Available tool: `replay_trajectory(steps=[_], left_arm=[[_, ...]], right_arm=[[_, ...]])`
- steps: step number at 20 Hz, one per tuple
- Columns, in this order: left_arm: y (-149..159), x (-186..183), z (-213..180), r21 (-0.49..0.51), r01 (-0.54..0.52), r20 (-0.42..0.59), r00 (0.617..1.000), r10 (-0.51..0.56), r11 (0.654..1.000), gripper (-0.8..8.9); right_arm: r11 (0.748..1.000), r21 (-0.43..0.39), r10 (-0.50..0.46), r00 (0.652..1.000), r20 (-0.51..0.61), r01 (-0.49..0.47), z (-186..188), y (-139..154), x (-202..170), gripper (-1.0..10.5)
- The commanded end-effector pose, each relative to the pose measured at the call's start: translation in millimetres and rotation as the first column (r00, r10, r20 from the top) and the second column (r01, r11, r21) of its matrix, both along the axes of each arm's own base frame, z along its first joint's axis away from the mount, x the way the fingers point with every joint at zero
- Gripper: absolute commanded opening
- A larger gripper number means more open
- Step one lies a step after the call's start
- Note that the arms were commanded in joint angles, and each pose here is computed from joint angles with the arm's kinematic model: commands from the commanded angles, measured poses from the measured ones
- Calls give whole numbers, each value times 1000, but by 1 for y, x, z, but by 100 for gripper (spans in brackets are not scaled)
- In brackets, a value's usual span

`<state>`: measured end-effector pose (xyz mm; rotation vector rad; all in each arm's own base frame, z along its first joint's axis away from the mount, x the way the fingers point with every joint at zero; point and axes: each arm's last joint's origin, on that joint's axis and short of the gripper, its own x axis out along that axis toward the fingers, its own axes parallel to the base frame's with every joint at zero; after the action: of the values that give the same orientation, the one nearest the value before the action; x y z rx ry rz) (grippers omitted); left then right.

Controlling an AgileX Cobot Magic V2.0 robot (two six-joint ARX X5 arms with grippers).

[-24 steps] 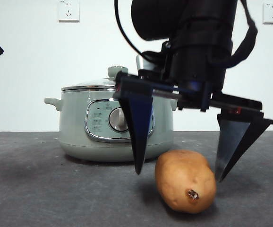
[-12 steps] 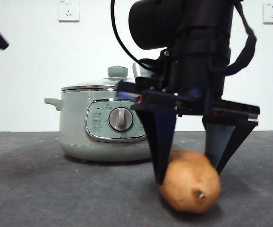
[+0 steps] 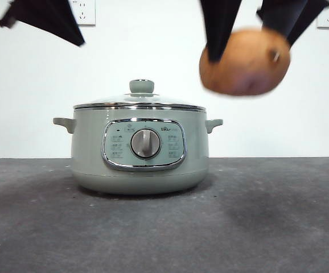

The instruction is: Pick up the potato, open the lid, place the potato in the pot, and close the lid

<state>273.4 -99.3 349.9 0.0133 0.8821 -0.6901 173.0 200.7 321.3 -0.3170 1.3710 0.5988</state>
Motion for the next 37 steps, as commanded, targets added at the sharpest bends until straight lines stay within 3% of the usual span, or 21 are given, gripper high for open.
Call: replay_trajectory(steps=[1,5,7,13,21,24,31,35,37], left_arm=[[-17,24,2,89,20,-7,1000,-20,996,196],[-43,65,9,209,-20,27,1000,15,978,571],[-54,80,11,234,-28,35,999,20,972,637],[-86,106,2,232,-14,74,997,-4,973,635],[-104,103,-5,266,-19,76,997,-1,964,623],[-103,102,-6,268,-19,68,998,0,963,483],[-107,108,-18,284,-7,46,999,-6,959,465],[-108,111,-26,297,-3,14,1000,-1,955,398],[-108,112,-26,301,-16,33,999,7,953,199]], right_arm=[[999,-10,37,999,4,-37,8,-7,-6,-7],[999,3,38,999,21,-38,17,-16,-14,-2],[999,9,38,999,28,-38,19,-18,-16,-2],[1000,1,30,998,48,-30,20,-18,-15,-2],[1000,4,28,998,60,-28,20,-17,-14,-2],[1000,4,28,998,60,-28,20,-17,-14,-2],[1000,4,27,998,60,-28,20,-17,-14,-2],[1000,4,27,998,60,-28,20,-17,-14,-2],[1000,3,27,998,59,-28,20,-17,-14,-2]])
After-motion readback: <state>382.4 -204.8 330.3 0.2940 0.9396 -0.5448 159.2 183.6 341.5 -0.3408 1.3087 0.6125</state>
